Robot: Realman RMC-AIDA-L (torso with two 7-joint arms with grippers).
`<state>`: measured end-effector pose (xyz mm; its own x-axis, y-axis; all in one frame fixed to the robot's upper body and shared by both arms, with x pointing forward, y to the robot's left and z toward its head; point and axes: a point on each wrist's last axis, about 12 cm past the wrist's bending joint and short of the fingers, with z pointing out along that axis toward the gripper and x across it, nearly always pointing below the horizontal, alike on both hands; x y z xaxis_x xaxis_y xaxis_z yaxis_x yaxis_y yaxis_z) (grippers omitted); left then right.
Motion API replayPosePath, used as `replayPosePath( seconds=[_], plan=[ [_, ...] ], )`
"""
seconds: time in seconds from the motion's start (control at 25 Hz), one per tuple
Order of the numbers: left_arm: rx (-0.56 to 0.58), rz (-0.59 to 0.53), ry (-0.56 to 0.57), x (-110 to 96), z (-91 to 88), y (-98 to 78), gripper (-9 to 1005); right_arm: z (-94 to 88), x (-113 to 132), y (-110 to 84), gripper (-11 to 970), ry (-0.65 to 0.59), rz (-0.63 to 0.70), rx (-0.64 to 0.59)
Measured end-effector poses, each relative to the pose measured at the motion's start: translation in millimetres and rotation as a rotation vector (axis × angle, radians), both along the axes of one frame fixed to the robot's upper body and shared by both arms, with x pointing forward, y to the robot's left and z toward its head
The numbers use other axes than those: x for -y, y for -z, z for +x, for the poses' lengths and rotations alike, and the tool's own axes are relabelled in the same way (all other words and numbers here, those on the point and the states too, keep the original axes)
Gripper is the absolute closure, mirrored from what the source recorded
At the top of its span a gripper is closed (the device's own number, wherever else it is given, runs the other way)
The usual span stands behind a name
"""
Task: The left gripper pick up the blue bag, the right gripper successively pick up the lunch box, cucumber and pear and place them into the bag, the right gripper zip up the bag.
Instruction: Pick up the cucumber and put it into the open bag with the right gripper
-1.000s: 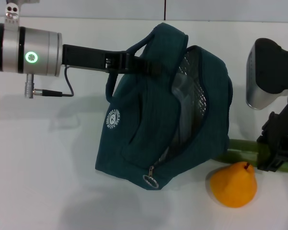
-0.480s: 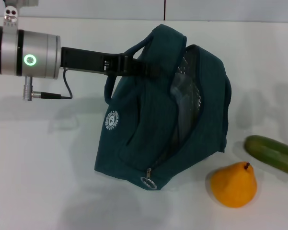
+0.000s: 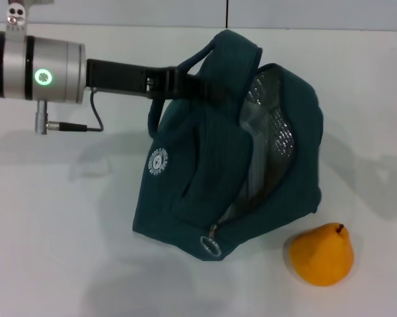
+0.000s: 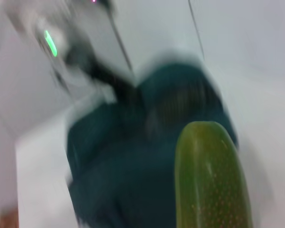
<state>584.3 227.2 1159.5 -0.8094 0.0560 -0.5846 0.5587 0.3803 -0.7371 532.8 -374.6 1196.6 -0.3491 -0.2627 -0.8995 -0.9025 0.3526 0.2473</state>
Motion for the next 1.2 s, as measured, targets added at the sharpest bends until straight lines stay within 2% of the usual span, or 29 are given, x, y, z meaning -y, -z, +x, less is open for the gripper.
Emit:
replayPosePath(
  seconds=[0.04, 0.16, 0.52, 0.64, 0.72, 0.84, 1.2],
  plan=[
    [-0.003, -0.028, -0.003, 0.6, 0.4, -3.4, 946, 0.0, 0.0, 0.0, 294, 0.000, 0.000, 0.000],
    [-0.011, -0.058, -0.005, 1.5, 0.5, -6.7, 946, -4.3, -5.9, 5.4, 288, -0.008, 0.154, 0.109],
    [-0.010, -0.114, -0.003, 6.4, -1.5, -8.6, 946, -9.2, -68.6, 46.0, 273, 0.031, 0.524, 0.375],
    [-0.013, -0.118, -0.002, 7.5, -2.3, -7.7, 946, -9.2, -85.2, 57.3, 268, 0.065, 0.636, 0.419],
    [-0.014, -0.118, -0.003, 7.4, -2.7, -7.2, 946, -9.1, -97.3, 65.6, 264, 0.093, 0.694, 0.429],
    [-0.021, -0.123, -0.007, 6.7, -3.3, -5.3, 946, -10.4, -110.8, 75.0, 259, 0.109, 0.710, 0.425],
    [-0.024, -0.123, -0.011, 4.0, -3.3, -2.9, 945, -11.5, -140.0, 100.7, 243, 0.168, 0.691, 0.281]
  ],
)
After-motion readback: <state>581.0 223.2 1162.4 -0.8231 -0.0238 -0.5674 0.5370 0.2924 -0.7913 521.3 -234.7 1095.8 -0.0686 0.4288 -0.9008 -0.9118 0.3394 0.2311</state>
